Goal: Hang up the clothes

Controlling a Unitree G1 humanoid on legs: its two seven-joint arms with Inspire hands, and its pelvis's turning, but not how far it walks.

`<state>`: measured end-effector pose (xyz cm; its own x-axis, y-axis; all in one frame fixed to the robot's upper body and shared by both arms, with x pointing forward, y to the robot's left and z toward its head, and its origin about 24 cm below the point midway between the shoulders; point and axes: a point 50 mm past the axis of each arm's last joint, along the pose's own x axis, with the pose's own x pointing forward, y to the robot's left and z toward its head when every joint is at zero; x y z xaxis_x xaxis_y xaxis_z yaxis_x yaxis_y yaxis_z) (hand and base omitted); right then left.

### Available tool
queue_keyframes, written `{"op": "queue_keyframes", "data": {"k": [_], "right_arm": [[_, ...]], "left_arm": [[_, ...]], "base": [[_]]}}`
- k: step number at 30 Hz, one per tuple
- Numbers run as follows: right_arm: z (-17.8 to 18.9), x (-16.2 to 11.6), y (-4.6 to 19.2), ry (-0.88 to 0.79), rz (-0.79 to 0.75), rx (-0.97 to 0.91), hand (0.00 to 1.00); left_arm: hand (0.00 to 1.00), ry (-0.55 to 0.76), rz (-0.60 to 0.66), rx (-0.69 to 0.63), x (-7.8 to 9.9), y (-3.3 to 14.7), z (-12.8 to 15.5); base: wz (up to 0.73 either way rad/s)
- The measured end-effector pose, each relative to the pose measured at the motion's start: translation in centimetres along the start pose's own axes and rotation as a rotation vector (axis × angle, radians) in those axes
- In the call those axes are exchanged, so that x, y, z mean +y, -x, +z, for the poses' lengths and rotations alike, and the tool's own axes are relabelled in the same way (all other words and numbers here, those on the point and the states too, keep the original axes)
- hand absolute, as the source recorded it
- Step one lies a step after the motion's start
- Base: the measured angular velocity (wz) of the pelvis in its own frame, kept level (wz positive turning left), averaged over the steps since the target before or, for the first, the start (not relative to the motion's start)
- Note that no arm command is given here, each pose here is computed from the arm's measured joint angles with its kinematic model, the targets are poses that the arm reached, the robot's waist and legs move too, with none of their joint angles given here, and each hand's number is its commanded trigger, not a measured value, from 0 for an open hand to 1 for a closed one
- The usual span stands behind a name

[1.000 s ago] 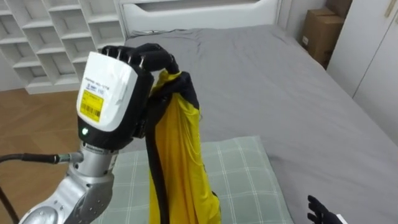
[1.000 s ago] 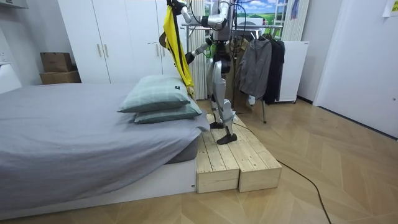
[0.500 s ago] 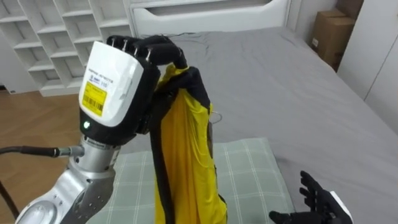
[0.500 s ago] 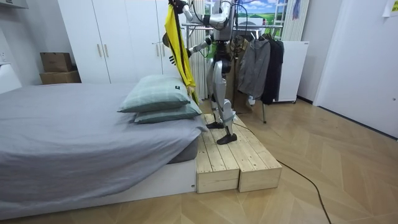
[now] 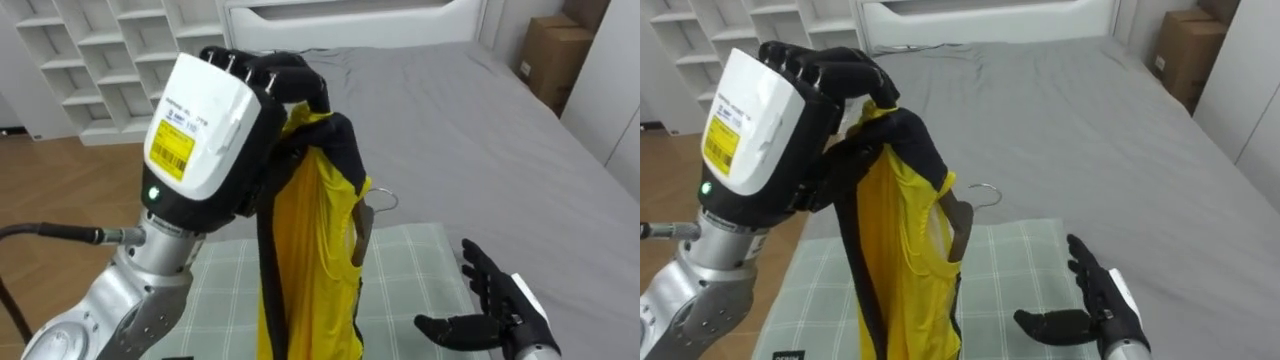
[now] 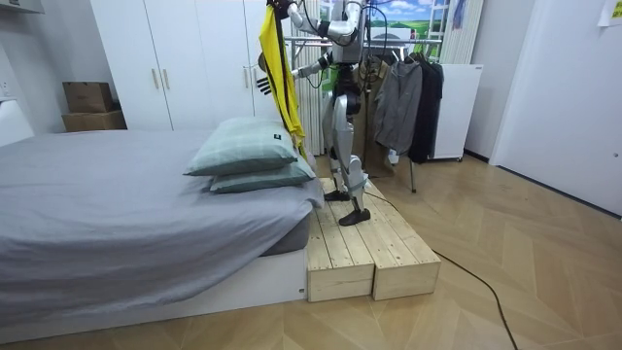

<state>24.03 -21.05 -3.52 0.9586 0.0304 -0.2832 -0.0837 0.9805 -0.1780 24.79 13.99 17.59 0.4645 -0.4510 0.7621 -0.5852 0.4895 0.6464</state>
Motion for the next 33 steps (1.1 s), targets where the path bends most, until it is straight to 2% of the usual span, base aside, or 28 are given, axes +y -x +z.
{"op": "queue_keyframes", "data": {"k": [12,17,22,27,33], "right_arm": [[0.0,0.1,0.0,0.006,0.012,0.000,0.00],[0.2,0.2,-0.1,-0.006,0.024,-0.007,0.00],[0.2,1.0,-0.3,-0.131,0.032,-0.013,0.00],[0.7,2.0,-0.4,-0.188,0.083,-0.031,0.00],[0.7,3.0,-0.5,-0.486,0.139,-0.031,0.00]], "left_arm": [[1.00,-0.002,0.003,-0.016,0.3,-0.2,0.2],[1.00,-0.014,0.031,-0.049,0.8,-1.1,0.4],[1.00,-0.021,0.055,-0.062,1.2,-1.6,0.4],[1.00,-0.019,0.056,-0.068,1.2,-1.6,0.5],[1.00,-0.014,0.062,-0.068,1.3,-1.7,0.6]], "base": [[0.00],[0.00],[0.00],[0.01],[0.04]]}}
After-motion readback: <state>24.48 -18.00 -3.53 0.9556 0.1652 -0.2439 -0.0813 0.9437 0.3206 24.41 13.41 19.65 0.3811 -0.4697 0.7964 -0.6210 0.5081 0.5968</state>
